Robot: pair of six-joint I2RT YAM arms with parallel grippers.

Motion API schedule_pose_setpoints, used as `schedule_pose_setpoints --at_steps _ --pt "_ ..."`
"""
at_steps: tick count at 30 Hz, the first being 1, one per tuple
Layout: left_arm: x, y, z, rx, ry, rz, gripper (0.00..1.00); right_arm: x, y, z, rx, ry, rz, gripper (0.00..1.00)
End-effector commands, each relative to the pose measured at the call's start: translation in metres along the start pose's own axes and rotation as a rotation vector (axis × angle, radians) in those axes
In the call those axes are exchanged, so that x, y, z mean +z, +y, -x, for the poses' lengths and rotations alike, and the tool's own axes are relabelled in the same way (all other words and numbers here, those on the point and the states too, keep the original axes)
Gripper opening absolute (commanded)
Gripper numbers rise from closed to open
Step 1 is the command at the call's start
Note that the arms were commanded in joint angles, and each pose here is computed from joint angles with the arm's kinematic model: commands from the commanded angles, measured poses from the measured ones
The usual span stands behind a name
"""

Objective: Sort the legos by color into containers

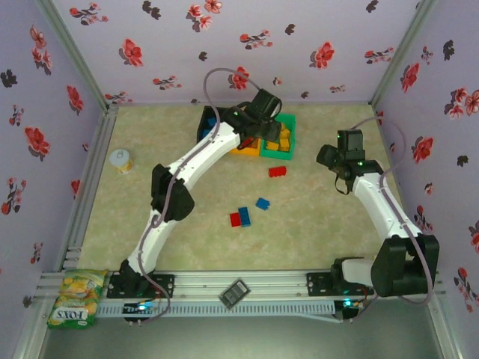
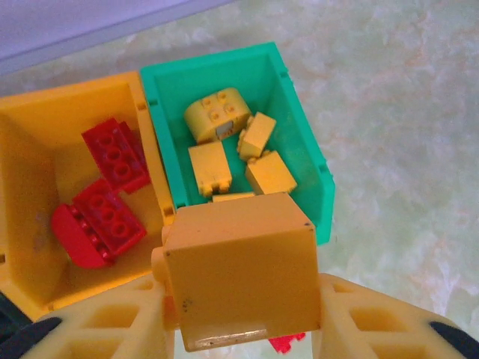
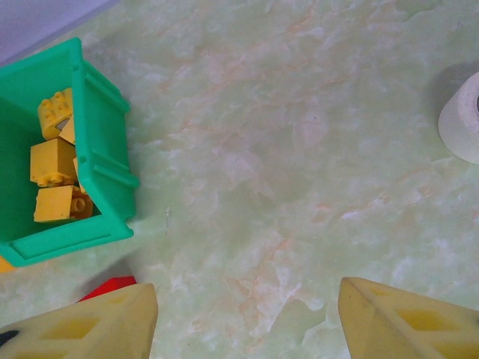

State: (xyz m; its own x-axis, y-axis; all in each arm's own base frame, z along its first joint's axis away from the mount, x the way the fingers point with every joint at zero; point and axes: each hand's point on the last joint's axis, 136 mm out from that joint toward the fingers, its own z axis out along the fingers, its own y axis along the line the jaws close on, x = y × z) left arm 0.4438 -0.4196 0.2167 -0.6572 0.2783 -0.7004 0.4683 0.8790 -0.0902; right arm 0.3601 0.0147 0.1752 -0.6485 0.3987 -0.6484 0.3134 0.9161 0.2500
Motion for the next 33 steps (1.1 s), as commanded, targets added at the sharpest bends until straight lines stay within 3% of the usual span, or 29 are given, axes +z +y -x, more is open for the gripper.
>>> schedule_pose_setpoints --at_steps 1,11,17,20,26,33 --pt "0.026 0.002 0.003 0.020 -0.016 -0.036 0.40 -0.008 0.001 -0.001 -0.008 -0.004 0.021 0.66" --pt "0.069 -0.008 0.013 0.003 -0.097 -0.111 0.42 -0.009 0.019 -0.014 -0.045 0.029 0.074 0.66" --pt "0.075 0.005 0.021 -0.076 -0.117 -0.128 0.64 -0.006 0.034 -0.022 -0.105 0.054 0.083 0.66" --pt "0.061 0.004 0.030 -0.067 -0.141 -0.137 0.70 -0.003 0.040 -0.025 -0.128 0.063 0.091 0.66" --pt "0.019 0.016 0.039 -0.066 -0.176 -0.105 0.70 0.010 0.062 -0.045 -0.189 0.106 0.129 0.67" --pt "-0.031 0.042 0.018 -0.066 -0.158 -0.012 0.71 0.036 0.098 -0.090 -0.324 0.179 0.146 0.75"
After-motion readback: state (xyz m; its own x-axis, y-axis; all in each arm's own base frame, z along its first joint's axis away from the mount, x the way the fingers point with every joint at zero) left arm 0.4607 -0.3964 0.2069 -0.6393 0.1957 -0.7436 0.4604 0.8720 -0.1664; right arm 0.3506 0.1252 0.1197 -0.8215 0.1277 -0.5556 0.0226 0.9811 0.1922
